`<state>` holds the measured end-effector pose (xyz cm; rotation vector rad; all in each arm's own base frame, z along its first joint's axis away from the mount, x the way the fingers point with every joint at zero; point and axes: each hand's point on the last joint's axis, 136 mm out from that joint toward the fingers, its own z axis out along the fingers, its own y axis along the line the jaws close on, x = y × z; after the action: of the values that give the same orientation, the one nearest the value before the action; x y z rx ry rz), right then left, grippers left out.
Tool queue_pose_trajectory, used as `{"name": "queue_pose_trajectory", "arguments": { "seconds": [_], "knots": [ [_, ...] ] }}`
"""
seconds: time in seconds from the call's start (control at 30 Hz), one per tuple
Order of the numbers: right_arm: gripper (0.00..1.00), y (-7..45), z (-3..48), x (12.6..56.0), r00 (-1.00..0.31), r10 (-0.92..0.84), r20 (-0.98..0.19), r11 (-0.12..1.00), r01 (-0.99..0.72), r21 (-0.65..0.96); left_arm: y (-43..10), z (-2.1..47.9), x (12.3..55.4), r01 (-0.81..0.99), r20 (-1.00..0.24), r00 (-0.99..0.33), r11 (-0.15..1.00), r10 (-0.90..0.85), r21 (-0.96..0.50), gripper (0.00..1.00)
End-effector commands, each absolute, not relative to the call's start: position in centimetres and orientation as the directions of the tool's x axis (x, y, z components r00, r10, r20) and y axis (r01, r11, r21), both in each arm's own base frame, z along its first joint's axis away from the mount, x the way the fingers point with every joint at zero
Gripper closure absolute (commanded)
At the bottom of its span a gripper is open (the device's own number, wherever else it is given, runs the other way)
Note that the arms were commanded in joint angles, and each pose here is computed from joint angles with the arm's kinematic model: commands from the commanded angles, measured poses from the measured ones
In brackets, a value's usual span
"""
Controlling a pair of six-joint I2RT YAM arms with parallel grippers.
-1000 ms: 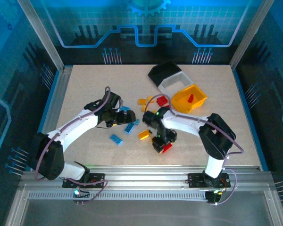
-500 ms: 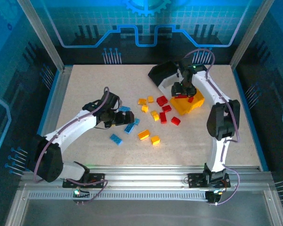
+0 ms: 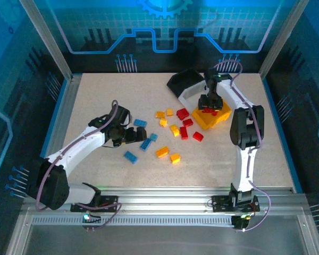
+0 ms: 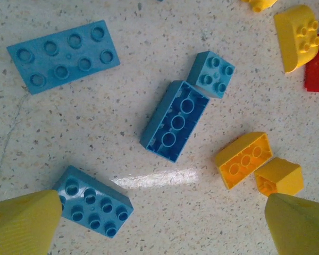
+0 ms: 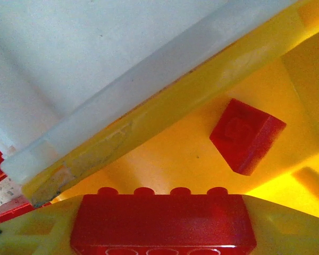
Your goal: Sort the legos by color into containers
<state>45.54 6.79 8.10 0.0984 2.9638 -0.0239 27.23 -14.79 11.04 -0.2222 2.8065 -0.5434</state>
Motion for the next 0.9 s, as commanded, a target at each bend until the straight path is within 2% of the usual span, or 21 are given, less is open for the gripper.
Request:
{"name": "queue_pose_trajectory", "arguments": {
  "seconds": [0.0,0.3,0.57,0.7,0.87],
  "knots": [
    [0.35,6.2,8.2,46.3,-0.979,0.090,-0.184,0.996,0.093,-0.009,-14.0,10.8,26.3,-0.111,-0.222,-0.954,0.924,-0.203,-0.365,0.01],
    [0.22,6.7,11.2,46.3,-0.966,0.092,-0.242,0.996,0.085,0.039,-13.5,9.6,25.5,-0.150,-0.176,-0.960,0.928,-0.220,-0.341,0.01],
    [0.19,7.8,16.2,44.0,-0.945,0.126,-0.301,0.987,0.088,0.135,-14.3,9.8,26.1,-0.121,-0.178,-0.965,0.925,-0.195,-0.361,0.01],
    [0.19,10.0,17.0,41.1,-0.954,0.126,-0.273,0.973,0.065,0.220,-15.4,9.5,26.5,-0.013,-0.189,-0.979,0.951,-0.074,-0.308,0.01],
    [0.22,12.5,16.3,36.2,-0.967,0.103,-0.233,0.953,0.029,0.300,-17.0,9.0,27.5,0.170,-0.193,-0.971,0.975,0.141,-0.145,0.05]
  ]
}}
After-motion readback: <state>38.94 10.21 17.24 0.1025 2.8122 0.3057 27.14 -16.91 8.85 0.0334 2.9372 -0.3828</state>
